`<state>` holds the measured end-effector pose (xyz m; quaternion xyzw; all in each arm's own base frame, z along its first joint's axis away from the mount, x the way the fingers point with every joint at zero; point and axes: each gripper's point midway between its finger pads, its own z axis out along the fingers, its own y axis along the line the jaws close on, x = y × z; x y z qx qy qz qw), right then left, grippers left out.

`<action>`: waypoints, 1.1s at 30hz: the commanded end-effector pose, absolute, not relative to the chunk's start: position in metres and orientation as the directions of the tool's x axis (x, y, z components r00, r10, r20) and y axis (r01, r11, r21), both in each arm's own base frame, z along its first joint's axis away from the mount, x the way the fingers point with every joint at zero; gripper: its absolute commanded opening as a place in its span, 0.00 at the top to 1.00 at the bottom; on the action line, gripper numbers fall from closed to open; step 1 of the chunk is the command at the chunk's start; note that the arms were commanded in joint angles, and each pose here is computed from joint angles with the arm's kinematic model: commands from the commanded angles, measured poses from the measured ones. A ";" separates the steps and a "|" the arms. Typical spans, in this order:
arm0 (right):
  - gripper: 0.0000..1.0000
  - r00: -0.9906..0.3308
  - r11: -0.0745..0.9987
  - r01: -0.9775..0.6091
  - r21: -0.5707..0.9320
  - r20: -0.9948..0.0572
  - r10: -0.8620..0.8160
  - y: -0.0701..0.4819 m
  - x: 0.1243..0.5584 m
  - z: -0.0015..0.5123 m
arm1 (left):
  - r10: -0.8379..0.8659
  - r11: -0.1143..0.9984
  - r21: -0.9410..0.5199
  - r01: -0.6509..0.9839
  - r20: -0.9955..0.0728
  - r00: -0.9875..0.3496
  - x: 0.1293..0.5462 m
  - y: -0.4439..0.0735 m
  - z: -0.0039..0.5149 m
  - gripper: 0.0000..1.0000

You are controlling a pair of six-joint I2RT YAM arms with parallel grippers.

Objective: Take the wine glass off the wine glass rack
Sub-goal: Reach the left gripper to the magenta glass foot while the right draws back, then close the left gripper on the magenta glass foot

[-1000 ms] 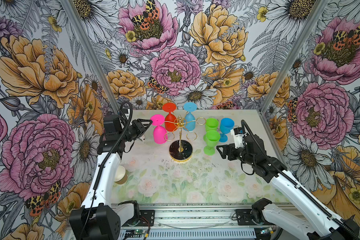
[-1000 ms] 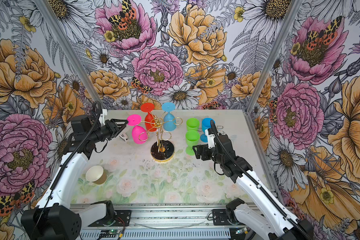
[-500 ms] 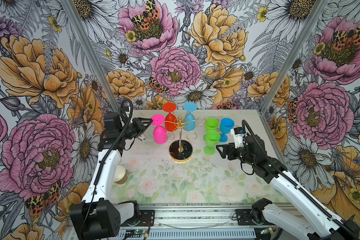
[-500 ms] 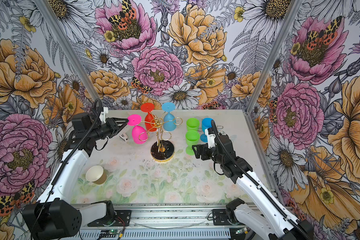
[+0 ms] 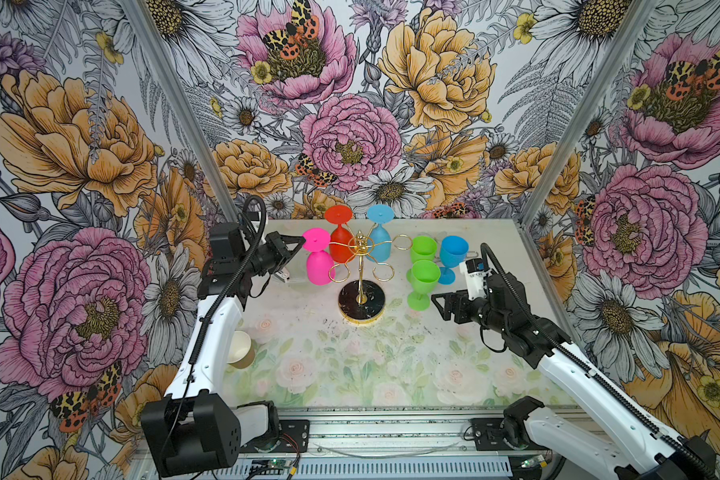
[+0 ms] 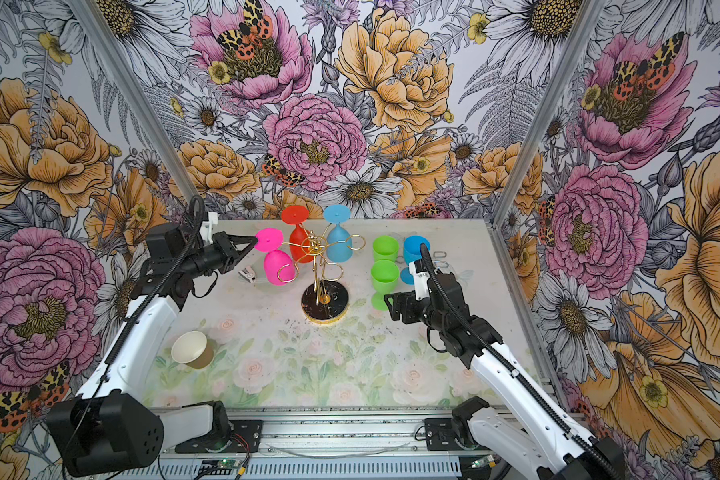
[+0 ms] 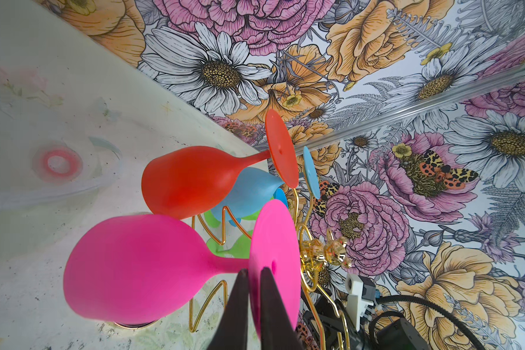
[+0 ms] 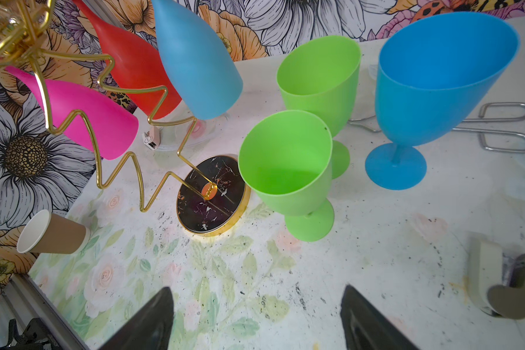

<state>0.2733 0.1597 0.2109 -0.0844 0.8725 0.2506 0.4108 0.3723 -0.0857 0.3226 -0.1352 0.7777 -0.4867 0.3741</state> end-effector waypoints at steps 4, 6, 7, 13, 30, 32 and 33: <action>0.13 -0.625 0.855 -0.355 0.377 -0.776 0.082 0.159 0.274 0.217 | -0.563 0.465 -0.860 0.212 -0.472 -0.679 0.373 -0.092 0.340 0.95; 0.13 -0.626 0.855 -0.355 0.378 -0.776 0.082 0.159 0.273 0.217 | -0.566 0.456 -0.863 0.215 -0.468 -0.678 0.371 -0.092 0.341 0.96; 0.13 -0.625 0.855 -0.355 0.378 -0.776 0.084 0.158 0.273 0.217 | -0.569 0.451 -0.866 0.217 -0.466 -0.678 0.371 -0.093 0.342 0.97; 0.13 -0.622 0.855 -0.354 0.379 -0.778 0.088 0.158 0.272 0.218 | -0.585 0.392 -0.888 0.241 -0.443 -0.679 0.366 -0.097 0.355 1.00; 0.13 -0.619 0.856 -0.351 0.380 -0.780 0.092 0.156 0.271 0.218 | -0.550 0.356 -0.899 0.256 -0.423 -0.720 0.359 -0.117 0.364 1.00; 0.13 -0.618 0.856 -0.351 0.380 -0.781 0.093 0.156 0.271 0.218 | -0.532 0.355 -0.899 0.257 -0.421 -0.735 0.359 -0.123 0.362 1.00; 0.13 -0.619 0.856 -0.350 0.380 -0.780 0.092 0.156 0.271 0.217 | -0.526 0.357 -0.897 0.260 -0.423 -0.738 0.359 -0.125 0.362 1.00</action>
